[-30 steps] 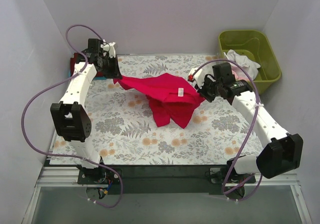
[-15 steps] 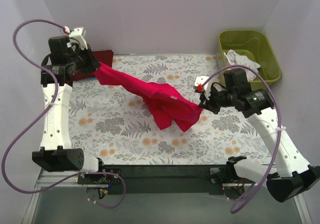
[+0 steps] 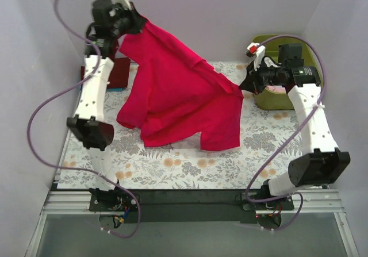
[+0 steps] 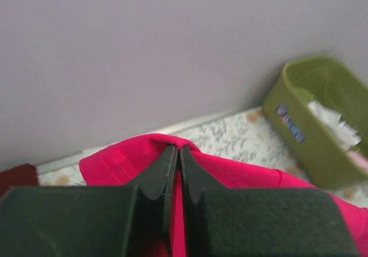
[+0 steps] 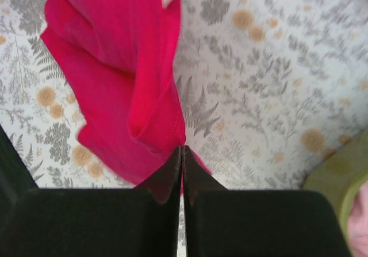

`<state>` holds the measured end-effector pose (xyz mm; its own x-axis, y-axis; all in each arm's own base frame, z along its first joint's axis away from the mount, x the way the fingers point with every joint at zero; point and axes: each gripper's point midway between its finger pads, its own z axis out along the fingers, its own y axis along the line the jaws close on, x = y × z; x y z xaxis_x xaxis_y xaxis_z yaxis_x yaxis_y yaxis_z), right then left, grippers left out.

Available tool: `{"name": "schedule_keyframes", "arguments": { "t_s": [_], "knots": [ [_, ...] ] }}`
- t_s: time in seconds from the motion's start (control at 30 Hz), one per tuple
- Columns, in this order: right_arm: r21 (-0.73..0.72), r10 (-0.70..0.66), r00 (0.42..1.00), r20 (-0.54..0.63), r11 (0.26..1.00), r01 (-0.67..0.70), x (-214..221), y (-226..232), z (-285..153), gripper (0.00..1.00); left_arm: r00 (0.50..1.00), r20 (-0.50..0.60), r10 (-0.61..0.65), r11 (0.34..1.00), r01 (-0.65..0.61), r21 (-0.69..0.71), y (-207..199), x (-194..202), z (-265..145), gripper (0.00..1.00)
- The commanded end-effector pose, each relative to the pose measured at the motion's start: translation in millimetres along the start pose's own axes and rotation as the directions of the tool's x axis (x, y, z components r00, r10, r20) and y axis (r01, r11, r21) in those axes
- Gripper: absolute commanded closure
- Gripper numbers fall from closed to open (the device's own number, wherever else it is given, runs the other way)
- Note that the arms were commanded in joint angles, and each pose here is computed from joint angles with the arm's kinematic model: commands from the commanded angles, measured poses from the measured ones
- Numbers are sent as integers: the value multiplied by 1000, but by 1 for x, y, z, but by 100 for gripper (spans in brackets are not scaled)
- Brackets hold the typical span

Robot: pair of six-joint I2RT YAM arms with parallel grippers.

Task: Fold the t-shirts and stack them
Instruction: Flatten the tshirt out

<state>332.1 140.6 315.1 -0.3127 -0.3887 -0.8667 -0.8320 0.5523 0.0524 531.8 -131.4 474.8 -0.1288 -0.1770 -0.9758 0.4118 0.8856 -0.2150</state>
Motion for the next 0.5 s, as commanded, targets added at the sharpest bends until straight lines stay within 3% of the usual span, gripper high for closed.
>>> {"name": "schedule_keyframes", "arguments": {
  "t_s": [0.0, 0.07, 0.13, 0.17, 0.2, 0.23, 0.27, 0.3, 0.33, 0.37, 0.4, 0.47],
  "knots": [
    [-49, 105, 991, -85, 993, -109, 37, -4, 19, 99, 994, -84, 65, 998, -64, 13, 7, 76, 66, 100],
    [0, 127, 983, -131, 992, -128, 58, -18, 29, 99, 993, -78, 89, 996, -87, 23, 13, 96, 91, 100],
    [57, 182, 963, -201, 983, -175, 91, -29, 40, 99, 985, -156, 75, 997, -79, -16, 35, 145, 119, 66],
    [110, 192, 953, -235, 979, -170, 102, -39, 40, 90, 985, -153, 77, 996, -82, -22, 37, 145, 123, 49],
    [132, 211, 943, -259, 974, -181, 110, -45, 42, 77, 977, -193, 94, 995, -99, -19, 43, 163, 127, 18],
    [157, 228, 936, -269, 969, -191, 112, -49, 42, 66, 967, -236, 93, 995, -100, -16, 42, 171, 121, 9],
    [184, 230, 930, -285, 966, -182, 116, -53, 39, 47, 960, -264, 94, 995, -101, -16, 43, 176, 115, 8],
    [193, 218, 933, -287, 967, -167, 115, -51, 35, 34, 950, -291, 110, 993, -117, -8, 40, 172, 97, 7],
    [182, 201, 933, -299, 972, -151, 119, -47, 32, 27, 934, -342, 100, 994, -109, -7, 40, 184, 84, 7],
    [167, 182, 935, -305, 977, -136, 122, -43, 30, 23, 925, -368, 96, 995, -100, 8, 37, 184, 69, 7],
    [141, 167, 932, -322, 982, -127, 125, -30, 26, 23, 885, -459, 80, 997, -78, 24, 42, 216, 49, 7],
    [89, 107, 911, -397, 993, -78, 148, -11, 25, 28, 850, -520, 79, 993, -24, 112, 15, 212, 1, 7]
  ]
}}
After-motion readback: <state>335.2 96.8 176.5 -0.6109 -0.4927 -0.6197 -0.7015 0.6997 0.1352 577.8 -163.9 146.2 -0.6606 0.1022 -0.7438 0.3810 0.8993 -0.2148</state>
